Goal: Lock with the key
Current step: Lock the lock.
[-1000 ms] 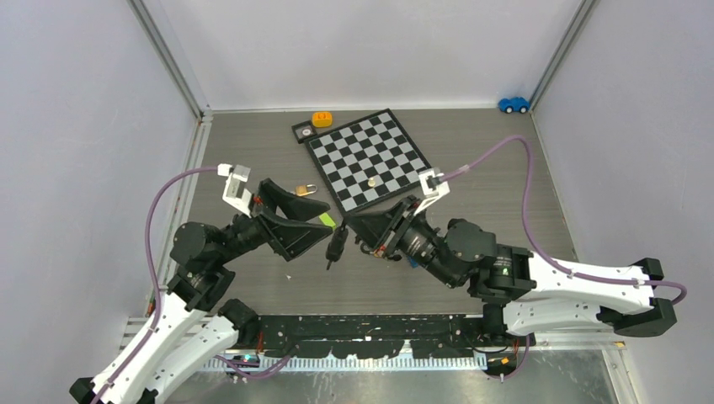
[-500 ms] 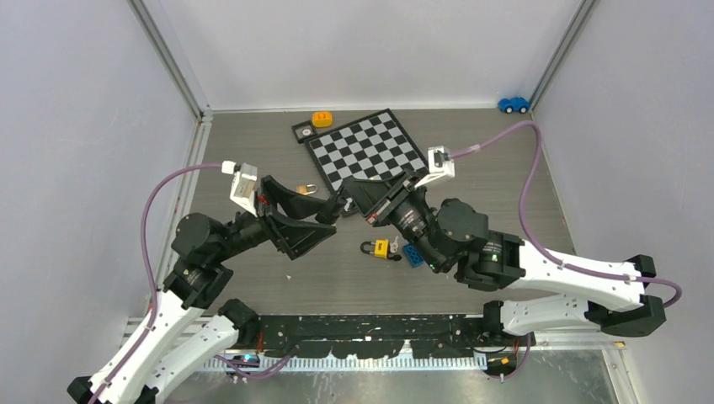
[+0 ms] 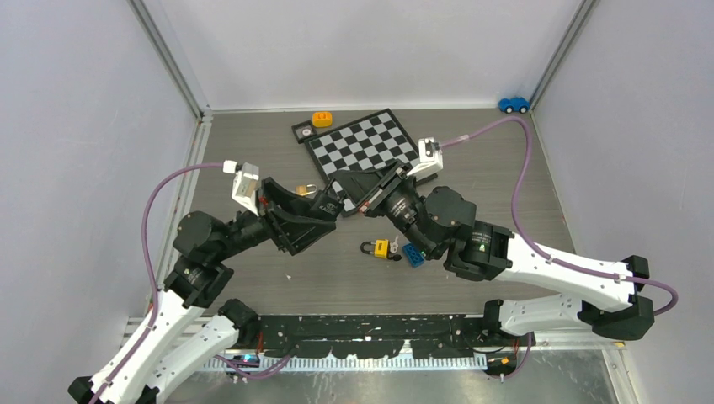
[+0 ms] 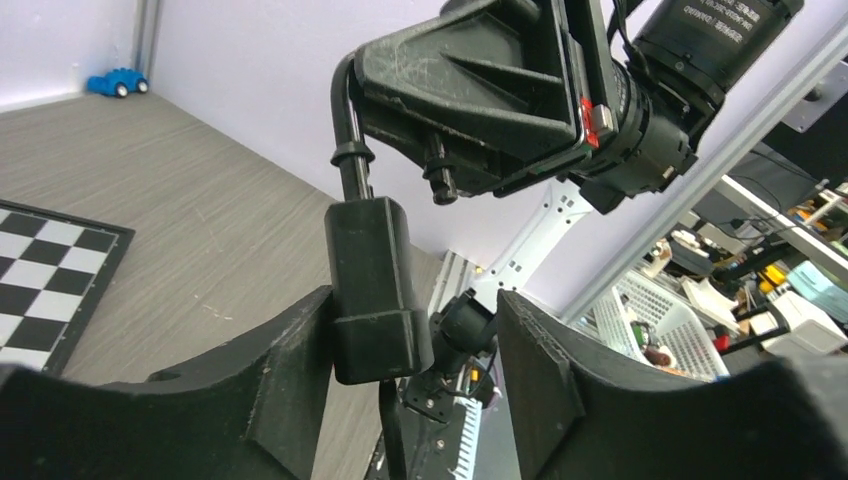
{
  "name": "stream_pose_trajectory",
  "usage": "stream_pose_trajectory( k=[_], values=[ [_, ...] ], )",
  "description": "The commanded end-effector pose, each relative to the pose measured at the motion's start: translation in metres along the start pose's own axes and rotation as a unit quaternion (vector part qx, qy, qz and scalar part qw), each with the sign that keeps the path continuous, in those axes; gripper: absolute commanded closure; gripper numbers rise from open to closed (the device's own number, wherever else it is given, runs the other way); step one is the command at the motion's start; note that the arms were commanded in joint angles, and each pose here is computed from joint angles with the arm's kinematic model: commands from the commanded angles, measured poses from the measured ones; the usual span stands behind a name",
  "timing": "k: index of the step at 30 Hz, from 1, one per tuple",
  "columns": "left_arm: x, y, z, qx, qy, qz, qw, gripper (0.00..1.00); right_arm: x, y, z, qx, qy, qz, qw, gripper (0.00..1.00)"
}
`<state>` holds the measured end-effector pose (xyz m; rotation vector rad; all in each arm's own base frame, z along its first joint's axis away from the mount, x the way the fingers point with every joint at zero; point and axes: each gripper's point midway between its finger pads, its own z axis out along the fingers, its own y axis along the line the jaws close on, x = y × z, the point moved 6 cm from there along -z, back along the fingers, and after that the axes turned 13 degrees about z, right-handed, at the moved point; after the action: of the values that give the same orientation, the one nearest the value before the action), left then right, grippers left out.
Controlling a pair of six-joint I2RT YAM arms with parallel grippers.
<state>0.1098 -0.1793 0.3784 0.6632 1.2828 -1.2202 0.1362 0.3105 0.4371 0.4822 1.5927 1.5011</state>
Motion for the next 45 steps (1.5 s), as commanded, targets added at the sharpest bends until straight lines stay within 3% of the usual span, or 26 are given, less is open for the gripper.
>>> stream_pose_trajectory(
  k=[1, 4, 7, 9, 12, 17, 21, 26, 33, 40, 45],
  values=[
    [-0.008, -0.009, -0.001, 0.029, -0.012, 0.010, 0.999, 0.51, -0.030, 0.054, -0.002, -0.092, -0.040, 0.113, 0.989, 1.00],
    [-0.009, -0.009, 0.000, 0.028, -0.012, 0.007, 1.000, 0.80, -0.031, 0.048, -0.005, -0.090, -0.041, 0.115, 0.988, 0.99],
    [-0.010, -0.008, 0.001, 0.025, -0.013, 0.001, 1.000, 0.95, -0.030, 0.039, -0.011, -0.089, -0.032, 0.099, 0.991, 1.00],
    [-0.011, -0.008, 0.002, 0.025, -0.012, -0.002, 1.000, 0.99, -0.028, 0.028, -0.018, -0.079, -0.017, 0.060, 0.995, 0.99],
    [-0.011, -0.009, 0.002, 0.024, -0.004, -0.006, 1.000, 1.00, -0.025, 0.005, -0.030, -0.044, 0.010, 0.000, 0.999, 0.89],
    [-0.006, -0.011, 0.005, 0.045, 0.024, -0.017, 0.999, 1.00, -0.011, -0.020, -0.047, -0.016, 0.096, -0.096, 0.991, 0.62],
    [-0.006, -0.017, 0.006, 0.074, 0.043, -0.023, 0.996, 1.00, -0.004, -0.032, -0.055, 0.009, 0.152, -0.170, 0.974, 0.51],
    [-0.007, -0.024, 0.003, 0.102, 0.064, -0.019, 0.992, 1.00, -0.001, -0.041, -0.061, 0.038, 0.197, -0.226, 0.953, 0.53],
    [-0.008, -0.030, 0.000, 0.124, 0.071, -0.018, 0.990, 1.00, -0.014, -0.055, -0.065, 0.093, 0.186, -0.279, 0.937, 0.54],
    [-0.009, -0.031, 0.001, 0.135, 0.074, -0.019, 0.988, 1.00, -0.034, -0.055, -0.076, 0.121, 0.177, -0.327, 0.921, 0.46],
    [-0.007, -0.031, 0.002, 0.139, 0.077, -0.021, 0.987, 1.00, -0.039, -0.036, -0.083, 0.080, 0.188, -0.324, 0.924, 0.42]
  ],
)
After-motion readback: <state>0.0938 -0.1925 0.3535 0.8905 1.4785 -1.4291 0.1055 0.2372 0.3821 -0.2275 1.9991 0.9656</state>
